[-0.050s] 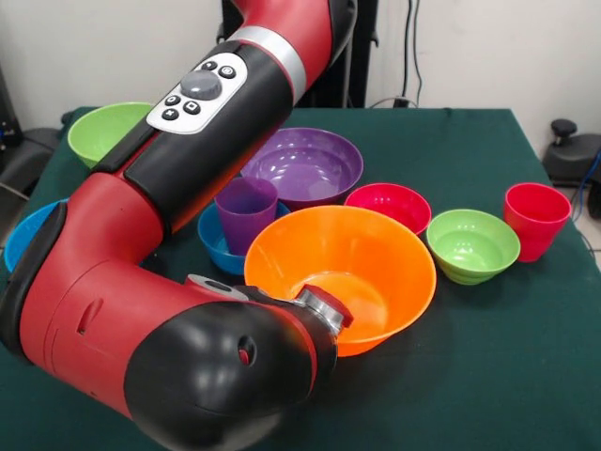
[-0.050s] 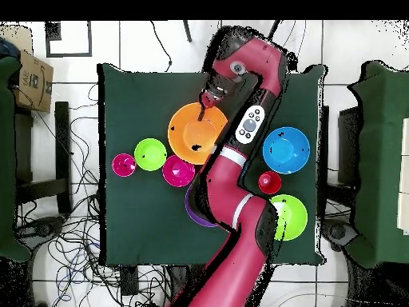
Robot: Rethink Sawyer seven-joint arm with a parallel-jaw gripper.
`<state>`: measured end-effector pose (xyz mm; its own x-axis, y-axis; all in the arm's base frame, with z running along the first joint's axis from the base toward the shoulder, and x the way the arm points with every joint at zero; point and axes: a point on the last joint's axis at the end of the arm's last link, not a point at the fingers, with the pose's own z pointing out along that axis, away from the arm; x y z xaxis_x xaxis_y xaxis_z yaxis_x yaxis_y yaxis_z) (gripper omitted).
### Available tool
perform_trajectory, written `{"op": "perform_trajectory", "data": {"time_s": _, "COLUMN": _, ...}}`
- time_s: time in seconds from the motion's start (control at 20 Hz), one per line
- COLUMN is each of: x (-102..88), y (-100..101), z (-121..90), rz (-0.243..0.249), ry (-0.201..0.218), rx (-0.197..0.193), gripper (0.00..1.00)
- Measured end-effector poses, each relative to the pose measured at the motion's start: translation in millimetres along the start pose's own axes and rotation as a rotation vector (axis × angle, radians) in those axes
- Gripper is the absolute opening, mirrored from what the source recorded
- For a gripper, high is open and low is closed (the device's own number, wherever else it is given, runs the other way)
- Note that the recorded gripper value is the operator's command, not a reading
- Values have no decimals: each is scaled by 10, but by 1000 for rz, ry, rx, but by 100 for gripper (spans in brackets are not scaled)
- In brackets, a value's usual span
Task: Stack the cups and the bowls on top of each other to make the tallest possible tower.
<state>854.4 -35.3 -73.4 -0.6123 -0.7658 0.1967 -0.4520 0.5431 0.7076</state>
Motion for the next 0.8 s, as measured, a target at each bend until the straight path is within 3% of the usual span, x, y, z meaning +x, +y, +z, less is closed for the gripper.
{"op": "perform_trajectory", "data": {"time_s": 0.15, "x": -26, "y": -27, "z": -24, "rz": -6, "ry": -19, "rx": 30, "gripper": 100}}
{"op": "perform_trajectory", "data": {"time_s": 0.3, "x": -65, "y": -77, "z": -66, "rz": -14, "ry": -47, "rx": 84, "gripper": 100}}
{"op": "perform_trajectory", "data": {"time_s": 0.8, "x": -111, "y": -121, "z": -200, "rz": -55, "ry": -143, "rx": 143, "gripper": 100}}
